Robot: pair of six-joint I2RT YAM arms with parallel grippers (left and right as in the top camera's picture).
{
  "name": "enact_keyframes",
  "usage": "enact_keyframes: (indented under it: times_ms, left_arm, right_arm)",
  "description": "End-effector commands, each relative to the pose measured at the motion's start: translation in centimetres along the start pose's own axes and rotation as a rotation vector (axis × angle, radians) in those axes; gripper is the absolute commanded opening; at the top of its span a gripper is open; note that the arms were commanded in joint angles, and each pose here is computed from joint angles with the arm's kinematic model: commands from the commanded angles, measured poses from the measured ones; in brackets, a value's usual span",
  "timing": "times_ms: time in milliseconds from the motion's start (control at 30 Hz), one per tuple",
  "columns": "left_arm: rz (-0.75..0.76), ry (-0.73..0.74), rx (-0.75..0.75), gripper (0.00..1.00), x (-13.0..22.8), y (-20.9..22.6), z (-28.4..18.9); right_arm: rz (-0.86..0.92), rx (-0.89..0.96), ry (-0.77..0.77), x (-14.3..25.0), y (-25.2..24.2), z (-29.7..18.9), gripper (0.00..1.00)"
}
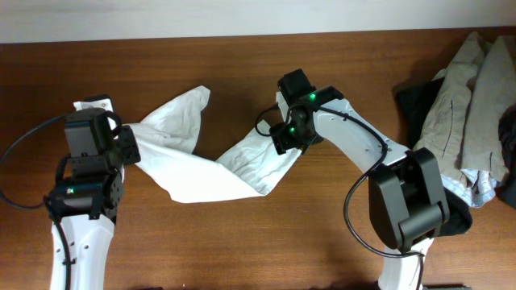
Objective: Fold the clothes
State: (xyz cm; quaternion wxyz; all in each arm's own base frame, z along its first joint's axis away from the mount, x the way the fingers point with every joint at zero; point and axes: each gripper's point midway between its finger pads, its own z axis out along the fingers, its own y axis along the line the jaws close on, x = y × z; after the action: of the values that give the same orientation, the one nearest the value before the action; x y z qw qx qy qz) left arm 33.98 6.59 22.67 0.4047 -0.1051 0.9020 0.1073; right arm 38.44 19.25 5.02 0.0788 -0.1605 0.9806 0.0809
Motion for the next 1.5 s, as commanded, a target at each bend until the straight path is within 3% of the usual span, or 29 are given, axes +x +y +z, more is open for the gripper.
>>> enact_keyframes:
  times_ms: [0,167,233,300,367,433,533,600,633,700,767,833,867,933,1000,1067,1200,1233,1267,1300,1367,1400,1433,1467]
  left_arm:
    - [-0.024,-0.023,-0.008,0.01,-0.7,0.4,-0.5]
    - [-0.024,-0.023,-0.008,0.01,-0.7,0.4,-0.5]
    - [-0.024,-0.023,-0.008,0.01,-0.7,0.4,-0.5]
    - [-0.024,-0.023,-0.008,0.01,-0.7,0.4,-0.5]
    - [-0.024,-0.023,-0.008,0.01,-0.7,0.4,-0.5]
    - [-0.024,-0.023,-0.008,0.01,-0.7,0.4,-0.5]
    - [-0.024,-0.023,-0.008,0.01,-0.7,0.4,-0.5]
    - [-0.024,-0.024,-0.008,0.01,-0.7,0.4,-0.5]
    - [-0.031,-0.053,-0.006,0.0,-1.4,0.4,-0.5]
    - [-0.077,-0.26,0.004,0.0,-6.7,0.4,-1.6]
    - [-0.119,-0.441,0.03,0.0,-11.8,0.8,-3.7]
    - [-0.125,-0.558,0.119,0.0,-16.7,0.6,-5.6]
    - [-0.12,-0.59,0.157,0.0,-18.3,0.5,-6.5]
    - [-0.073,-0.527,0.314,0.0,-17.3,-2.0,-7.2]
    - [-0.048,-0.229,0.51,0.0,-10.6,-5.7,-5.8]
    - [-0.069,-0.056,0.416,0.0,-6.7,-4.5,-3.9]
    - [-0.076,-0.081,0.268,0.01,-7.4,-2.1,-2.7]
    - [-0.073,-0.052,0.304,0.47,-6.8,-2.8,-2.6]
    - [-0.072,0.026,0.382,0.7,-5.0,-4.2,-2.8]
    - [-0.078,0.107,0.433,0.74,-3.2,-5.0,-3.1]
    - [-0.095,0.269,0.484,0.74,0.3,-6.0,-3.5]
    - [-0.105,0.365,0.493,0.74,2.4,-6.2,-3.8]
    - [-0.109,0.406,0.491,0.74,3.2,-6.2,-3.5]
    - [-0.109,0.41,0.49,0.74,3.2,-6.3,-3.2]
  right_arm:
    - [-0.025,0.011,0.006,0.3,1.1,0.4,0.7]
    - [-0.055,0.017,0.108,2.1,2.2,4.8,0.69]
    - [-0.052,0.018,0.111,2.1,2.1,4.9,0.64]
    - [-0.053,0.017,0.111,2.1,2.1,5.0,0.44]
    - [-0.053,0.017,0.111,2.1,2.1,5.0,0.13]
    - [-0.053,0.018,0.11,2.1,2.1,4.9,0.05]
    - [-0.034,0.019,0.096,1.4,1.4,4.5,0.04]
    - [-0.017,0.018,0.068,0.1,0.9,3.1,0.04]
    - [0.003,0.022,-0.013,-2.9,0.1,-0.1,0.04]
    - [0.085,0.04,-0.243,-9.6,-3.5,-10.7,0.04]
    - [0.175,0.071,-0.473,-12.5,-8.0,-22.6,0.04]
    - [0.256,0.124,-0.636,-10.6,-11.9,-32.1,0.04]
    - [0.296,0.147,-0.654,-8.6,-13.3,-34.5,0.04]
    - [0.354,0.165,-0.586,-5.6,-14.8,-34.7,0.04]
    - [0.371,0.175,-0.497,-4.5,-15.5,-32.9,0.04]
    - [0.375,0.173,-0.478,-4.4,-15.6,-32.4,0.04]
    - [0.383,0.232,-0.51,-5.9,-17.2,-32.0,0.04]
    - [0.377,0.234,-0.521,-7.2,-17.9,-31.1,0.04]
    - [0.361,0.239,-0.526,-8.8,-18.8,-29.5,0.04]
    - [0.357,0.243,-0.514,-10.0,-19.6,-27.7,0.17]
    - [0.366,0.237,-0.46,-11.0,-20.7,-24.3,0.18]
    - [0.374,0.237,-0.405,-10.7,-21.2,-22.2,0.39]
    - [0.384,0.261,-0.367,-10.0,-21.6,-21.6,0.52]
    - [0.389,0.276,-0.344,-9.5,-21.7,-21.5,0.56]
